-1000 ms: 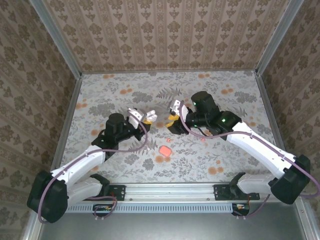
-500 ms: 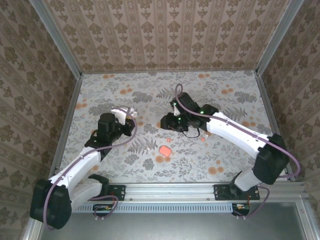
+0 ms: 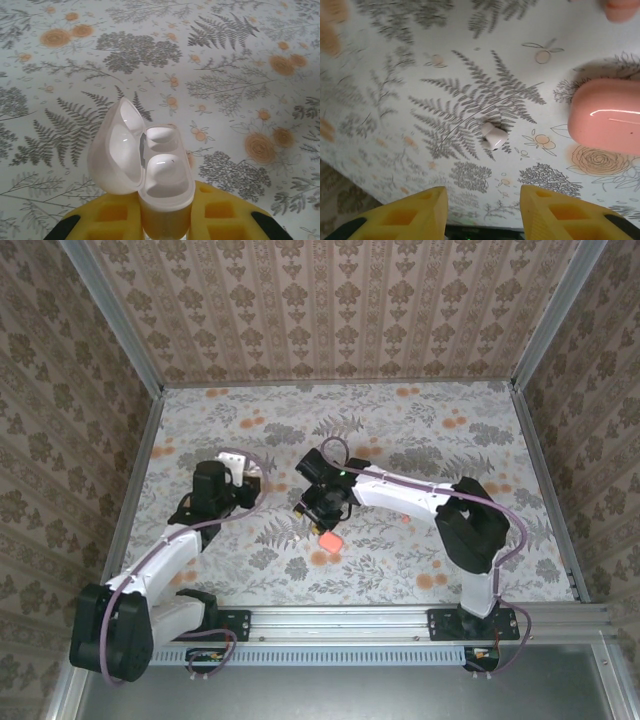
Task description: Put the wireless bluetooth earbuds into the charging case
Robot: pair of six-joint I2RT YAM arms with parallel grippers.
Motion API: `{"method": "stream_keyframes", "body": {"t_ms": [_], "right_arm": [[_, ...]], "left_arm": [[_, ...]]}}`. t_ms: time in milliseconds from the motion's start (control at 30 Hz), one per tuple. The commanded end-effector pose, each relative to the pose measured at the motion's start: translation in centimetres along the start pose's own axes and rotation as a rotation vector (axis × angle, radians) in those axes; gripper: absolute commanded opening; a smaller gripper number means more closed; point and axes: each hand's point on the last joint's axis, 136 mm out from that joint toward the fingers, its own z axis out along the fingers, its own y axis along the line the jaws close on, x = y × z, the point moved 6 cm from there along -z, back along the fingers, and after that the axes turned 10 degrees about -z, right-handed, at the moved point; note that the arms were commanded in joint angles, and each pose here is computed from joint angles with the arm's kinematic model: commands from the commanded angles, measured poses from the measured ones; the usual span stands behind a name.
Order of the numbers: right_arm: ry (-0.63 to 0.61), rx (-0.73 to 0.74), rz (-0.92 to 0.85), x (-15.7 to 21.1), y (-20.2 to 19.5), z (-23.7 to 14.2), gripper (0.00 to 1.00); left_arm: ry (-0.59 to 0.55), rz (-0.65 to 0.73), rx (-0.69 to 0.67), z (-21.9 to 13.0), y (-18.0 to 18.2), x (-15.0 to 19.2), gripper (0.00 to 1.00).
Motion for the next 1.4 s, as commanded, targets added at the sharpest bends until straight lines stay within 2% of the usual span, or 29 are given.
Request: {"method": "stream_keyframes", "body": {"t_ms": [0,433,1067,1367], "right_arm": [[-0.006,0.039,0.198,0.3,-0.2,1.5,0.43],[0.006,0.130,0.332,1.5,0.3,5.1,0.44],[0.013,0.184,0.363,0.9,-0.2,7.3,0.43],[-0.001,0.207,0.339,0.2,-0.1,7.4,0.35]], "left_arm": [[-0.007,-0.020,-0.001,-0.3,0.6,-1.1,0.12],[-0.030,-0.044,-0.036,-0.8,1.9,-1.5,0.12],[-0.028,-0.041,-0.034,-0.9,1.8,-1.5,0.12],[-0.016,-0.040,-0.031,-0.7,1.8,-1.4,0.12]]}}
